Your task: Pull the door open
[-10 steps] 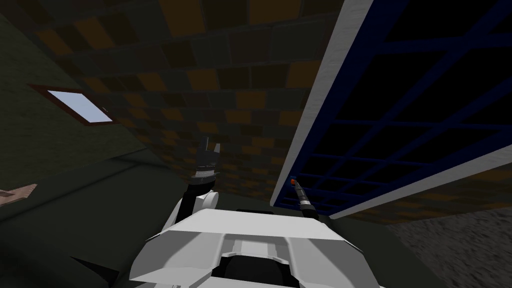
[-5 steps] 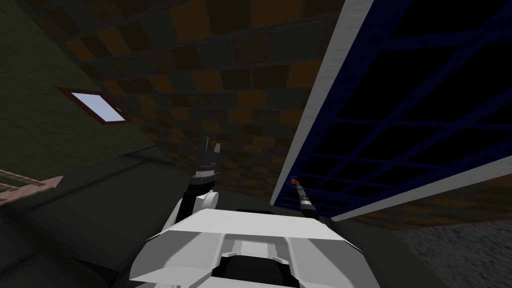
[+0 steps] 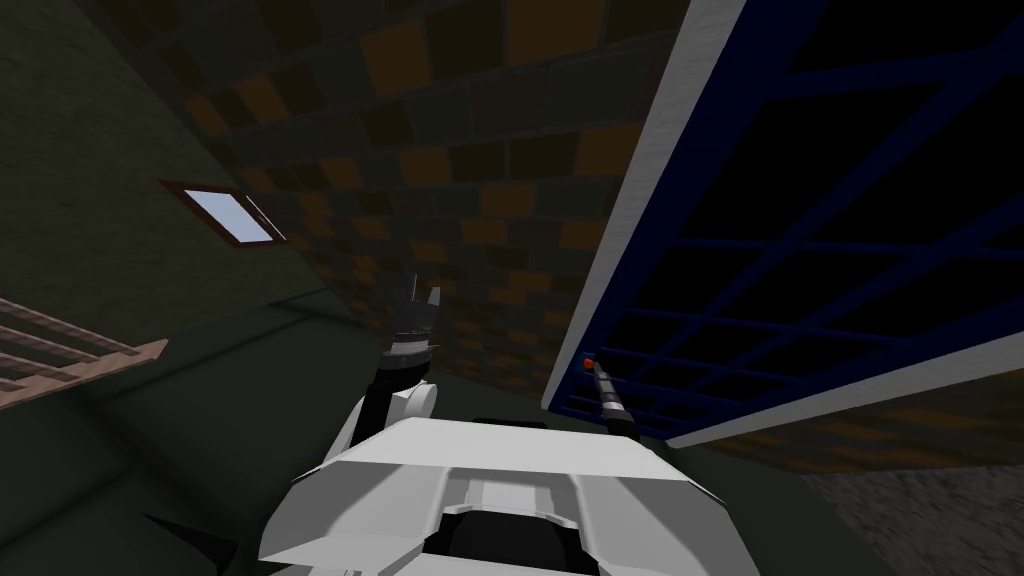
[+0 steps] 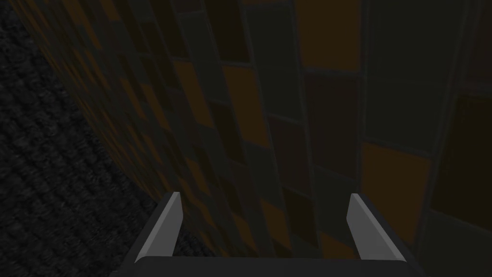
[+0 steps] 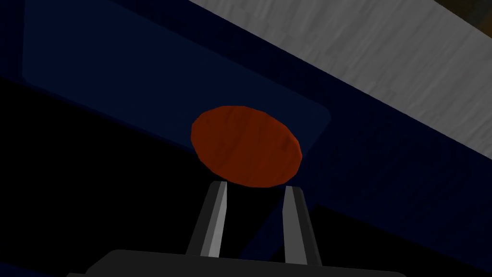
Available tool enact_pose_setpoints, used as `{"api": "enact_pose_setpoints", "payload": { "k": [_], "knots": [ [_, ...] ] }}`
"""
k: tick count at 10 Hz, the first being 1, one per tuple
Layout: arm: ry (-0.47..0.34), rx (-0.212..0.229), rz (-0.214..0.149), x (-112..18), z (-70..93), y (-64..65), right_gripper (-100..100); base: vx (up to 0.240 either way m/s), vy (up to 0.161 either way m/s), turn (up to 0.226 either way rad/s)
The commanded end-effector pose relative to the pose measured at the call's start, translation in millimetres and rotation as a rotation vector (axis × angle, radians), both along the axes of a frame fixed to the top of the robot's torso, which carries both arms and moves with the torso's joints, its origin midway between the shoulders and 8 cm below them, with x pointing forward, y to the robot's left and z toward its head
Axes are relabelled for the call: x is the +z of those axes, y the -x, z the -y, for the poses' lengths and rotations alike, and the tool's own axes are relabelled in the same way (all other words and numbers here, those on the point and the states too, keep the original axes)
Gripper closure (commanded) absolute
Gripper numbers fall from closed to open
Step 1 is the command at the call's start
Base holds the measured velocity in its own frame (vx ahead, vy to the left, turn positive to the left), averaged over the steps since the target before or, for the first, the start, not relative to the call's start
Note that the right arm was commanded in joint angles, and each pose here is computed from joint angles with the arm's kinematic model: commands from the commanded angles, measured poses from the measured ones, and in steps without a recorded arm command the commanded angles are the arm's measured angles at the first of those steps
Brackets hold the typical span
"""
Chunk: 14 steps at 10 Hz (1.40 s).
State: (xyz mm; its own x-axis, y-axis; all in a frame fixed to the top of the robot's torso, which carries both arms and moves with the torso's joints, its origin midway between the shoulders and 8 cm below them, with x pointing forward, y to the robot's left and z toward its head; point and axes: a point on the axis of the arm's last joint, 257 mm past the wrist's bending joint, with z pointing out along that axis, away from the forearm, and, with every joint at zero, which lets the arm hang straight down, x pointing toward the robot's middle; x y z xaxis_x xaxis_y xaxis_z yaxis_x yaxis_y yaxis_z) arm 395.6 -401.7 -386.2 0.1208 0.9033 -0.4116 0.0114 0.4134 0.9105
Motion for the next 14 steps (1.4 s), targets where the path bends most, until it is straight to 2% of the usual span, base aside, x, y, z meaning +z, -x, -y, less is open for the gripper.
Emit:
{"api": "enact_pose_setpoints", "payload": {
  "k": [1, 4, 6, 12, 13, 14],
  "knots": [
    [-0.076, 0.009, 0.005, -4.6, -12.4, -2.0, 100, -0.065, -0.036, 0.133],
    [-0.141, 0.002, 0.014, -4.4, -10.0, -1.8, 100, -0.044, -0.019, 0.05],
    [-0.222, -0.014, 0.026, -4.1, -5.3, -1.3, 100, -0.052, -0.019, 0.106],
    [-0.389, -0.035, 0.054, -3.9, 1.7, -0.4, 100, -0.049, -0.022, 0.08],
    [-0.409, -0.061, 0.053, -6.2, 15.0, 5.7, -100, -0.034, -0.02, 0.005],
    [-0.436, -0.063, 0.059, -6.1, 14.5, 5.0, -100, -0.035, -0.001, 0.051]
  ]
}}
